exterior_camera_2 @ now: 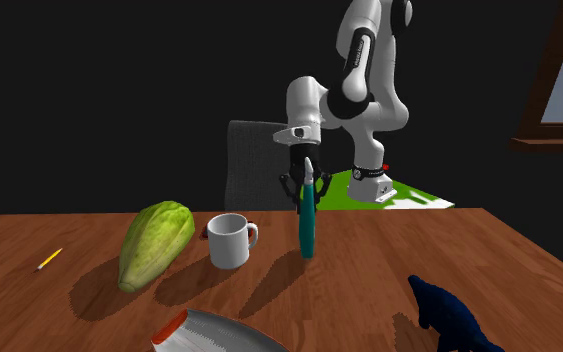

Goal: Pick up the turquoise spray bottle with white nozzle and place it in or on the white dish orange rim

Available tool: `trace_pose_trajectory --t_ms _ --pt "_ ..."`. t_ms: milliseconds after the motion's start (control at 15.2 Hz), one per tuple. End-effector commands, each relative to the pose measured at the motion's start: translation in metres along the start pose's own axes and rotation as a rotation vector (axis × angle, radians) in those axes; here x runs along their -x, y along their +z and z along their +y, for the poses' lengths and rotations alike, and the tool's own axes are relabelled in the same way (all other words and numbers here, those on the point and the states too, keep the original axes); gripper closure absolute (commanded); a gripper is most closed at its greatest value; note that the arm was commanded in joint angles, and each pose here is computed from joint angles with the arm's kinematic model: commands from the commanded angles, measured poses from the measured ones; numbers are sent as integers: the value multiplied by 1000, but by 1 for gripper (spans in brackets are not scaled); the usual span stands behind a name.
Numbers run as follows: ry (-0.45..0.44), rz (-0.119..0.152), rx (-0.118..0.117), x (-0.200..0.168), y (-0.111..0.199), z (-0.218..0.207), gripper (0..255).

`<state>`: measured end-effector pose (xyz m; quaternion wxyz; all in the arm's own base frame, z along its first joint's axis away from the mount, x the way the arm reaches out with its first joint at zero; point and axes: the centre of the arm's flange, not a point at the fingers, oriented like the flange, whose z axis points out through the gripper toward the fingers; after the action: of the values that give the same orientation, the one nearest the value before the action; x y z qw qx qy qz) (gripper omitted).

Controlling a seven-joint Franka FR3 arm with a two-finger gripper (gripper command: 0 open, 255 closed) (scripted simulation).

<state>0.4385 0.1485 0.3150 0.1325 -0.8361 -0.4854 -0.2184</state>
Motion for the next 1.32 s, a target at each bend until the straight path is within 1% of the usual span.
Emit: trace_pose_trajectory --t_ms 0,1188,1254 --pt "-1 -1 1 -6 -9 1 255" --pt "-1 -1 1 -52 -91 0 255" --pt "-1 -1 1 -63 -85 5 255"
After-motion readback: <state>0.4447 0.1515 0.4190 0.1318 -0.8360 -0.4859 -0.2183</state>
